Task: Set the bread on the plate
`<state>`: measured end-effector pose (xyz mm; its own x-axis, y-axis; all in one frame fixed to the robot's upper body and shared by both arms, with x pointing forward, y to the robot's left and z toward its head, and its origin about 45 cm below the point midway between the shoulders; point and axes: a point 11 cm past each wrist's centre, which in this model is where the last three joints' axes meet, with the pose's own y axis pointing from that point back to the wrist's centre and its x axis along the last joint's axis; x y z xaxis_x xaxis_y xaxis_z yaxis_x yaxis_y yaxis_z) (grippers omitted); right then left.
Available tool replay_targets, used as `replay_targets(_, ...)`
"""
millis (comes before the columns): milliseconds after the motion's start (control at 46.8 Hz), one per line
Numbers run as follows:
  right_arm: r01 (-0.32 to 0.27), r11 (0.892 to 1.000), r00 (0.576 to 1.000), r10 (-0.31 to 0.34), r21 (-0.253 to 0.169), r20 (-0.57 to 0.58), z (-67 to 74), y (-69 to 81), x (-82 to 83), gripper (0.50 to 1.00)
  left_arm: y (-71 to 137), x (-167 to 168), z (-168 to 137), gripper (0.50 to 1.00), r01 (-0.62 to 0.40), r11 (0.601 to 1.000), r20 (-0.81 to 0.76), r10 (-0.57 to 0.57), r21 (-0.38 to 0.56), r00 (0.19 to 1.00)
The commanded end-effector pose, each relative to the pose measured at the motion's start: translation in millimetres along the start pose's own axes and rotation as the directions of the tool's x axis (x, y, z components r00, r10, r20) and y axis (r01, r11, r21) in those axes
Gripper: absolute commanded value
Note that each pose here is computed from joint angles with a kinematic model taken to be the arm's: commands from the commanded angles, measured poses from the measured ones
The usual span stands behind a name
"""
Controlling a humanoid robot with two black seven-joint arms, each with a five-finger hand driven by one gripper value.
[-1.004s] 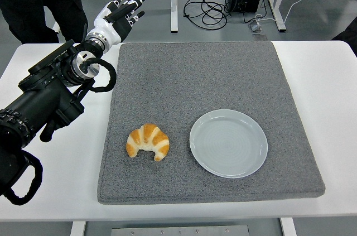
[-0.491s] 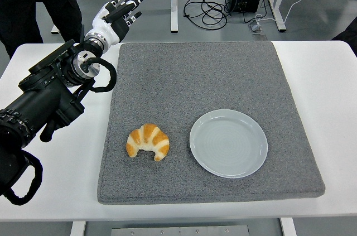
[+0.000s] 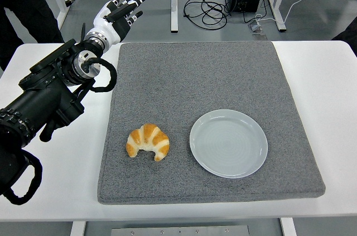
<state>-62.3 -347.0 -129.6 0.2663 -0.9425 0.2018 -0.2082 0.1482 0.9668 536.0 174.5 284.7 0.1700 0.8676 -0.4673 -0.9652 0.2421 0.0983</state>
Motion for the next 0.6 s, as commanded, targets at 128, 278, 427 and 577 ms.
replay_targets(128,-0.001,1.0,1.0,0.001,0.001,0.0,-0.1,0.0,0.1,1.0,-1.1,-12.2,3.9,0.98,0.048,0.998,0.22,-0.039,-0.034,0.975)
replay_targets(278,-0.001,1.0,1.0,0.001,0.001,0.0,-0.1,0.0,0.1,1.0,-1.1,-41.1,3.2,0.978,0.084,0.995,0.359,-0.062,-0.047,0.931)
replay_targets(427,-0.001,1.0,1.0,0.001,-0.001,0.0,0.1,0.0,0.1,1.0,11.0,-77.5,2.9,0.98,0.195,0.98,0.421,-0.165,-0.028,0.892)
replay_targets(577,-0.001,1.0,1.0,0.001,-0.001,0.0,0.1,0.0,0.1,1.0,20.8,-78.4,19.9,0.98,0.235,0.971,0.476,-0.189,-0.038,0.859)
